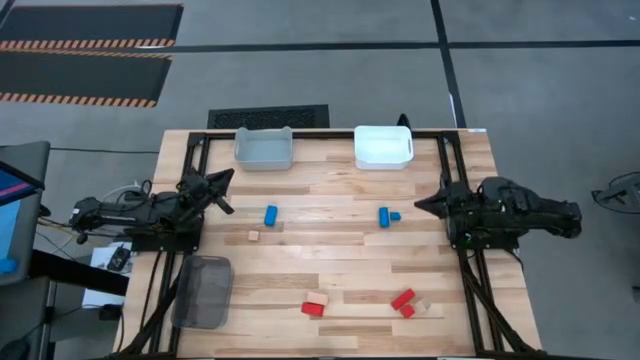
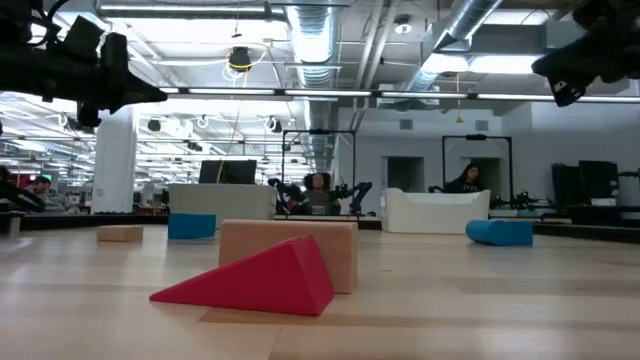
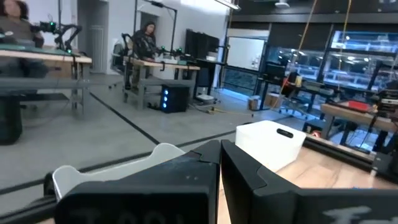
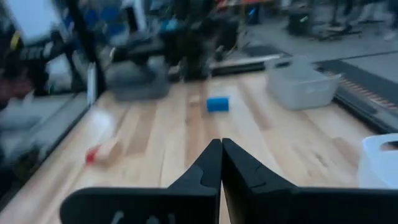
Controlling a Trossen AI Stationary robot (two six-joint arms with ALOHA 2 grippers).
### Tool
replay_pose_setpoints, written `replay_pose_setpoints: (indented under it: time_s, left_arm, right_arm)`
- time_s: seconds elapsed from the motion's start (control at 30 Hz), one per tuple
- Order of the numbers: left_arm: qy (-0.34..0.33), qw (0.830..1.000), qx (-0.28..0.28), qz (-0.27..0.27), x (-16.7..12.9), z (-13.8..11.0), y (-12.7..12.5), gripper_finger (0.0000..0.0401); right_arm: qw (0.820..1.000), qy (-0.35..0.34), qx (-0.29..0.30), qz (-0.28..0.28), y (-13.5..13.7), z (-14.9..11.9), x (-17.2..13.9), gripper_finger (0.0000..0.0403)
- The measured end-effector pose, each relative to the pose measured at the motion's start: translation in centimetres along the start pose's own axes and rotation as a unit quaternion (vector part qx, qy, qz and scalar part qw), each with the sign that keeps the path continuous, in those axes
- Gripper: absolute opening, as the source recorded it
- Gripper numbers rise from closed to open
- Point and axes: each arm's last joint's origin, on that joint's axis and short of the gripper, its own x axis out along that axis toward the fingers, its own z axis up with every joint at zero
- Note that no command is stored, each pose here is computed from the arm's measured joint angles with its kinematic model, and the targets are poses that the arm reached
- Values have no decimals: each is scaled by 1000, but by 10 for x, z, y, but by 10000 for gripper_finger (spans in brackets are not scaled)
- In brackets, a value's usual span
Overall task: Sort & place blocks by color
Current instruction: Put the blue triangle block into the gray bin
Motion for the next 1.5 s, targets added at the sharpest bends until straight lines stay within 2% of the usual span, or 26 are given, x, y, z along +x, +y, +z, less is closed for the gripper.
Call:
replay_pose_setpoints:
  time_s: [0.13,0.23,0.3,0.4,0.6,0.7,0.87,0.97,1.1,1.27,1.37,1.43,1.5]
  left_arm:
    - [-3,999,28,-31,1,1,-1,0]
    - [-2,997,50,-55,1,0,-2,0]
    - [0,996,65,-58,1,0,-2,0]
    - [4,995,80,-54,1,-1,-2,0]
    - [26,995,100,-6,1,-7,2,0]
    - [26,995,99,9,1,-7,3,0]
    - [29,994,105,8,2,-8,2,0]
    - [29,992,124,13,2,-7,3,0]
    - [29,991,131,20,3,-7,4,0]
    - [42,991,130,2,5,-11,2,5]
    - [46,989,137,11,7,-11,2,11]
    - [41,991,126,17,8,-10,2,14]
    - [51,992,111,4,8,-13,2,19]
  right_arm:
    - [989,-91,116,-28,-5,-3,12,27]
    - [978,-134,149,-61,-11,-17,26,27]
    - [975,-148,142,-83,-14,-24,32,27]
    - [978,-144,100,-114,-19,-33,38,27]
    - [966,-216,58,-128,-21,-20,38,27]
    - [957,-244,37,-155,-24,-15,36,27]
    - [955,-215,54,-197,-32,-21,39,39]
    - [958,-182,84,-207,-36,-28,44,64]
    - [960,-147,96,-217,-38,-34,51,102]
    - [945,-136,103,-279,-43,-27,58,146]
    - [934,-126,131,-309,-47,-27,63,162]
    - [933,-104,161,-304,-49,-25,67,167]
    - [944,-61,169,-277,-47,-20,73,171]
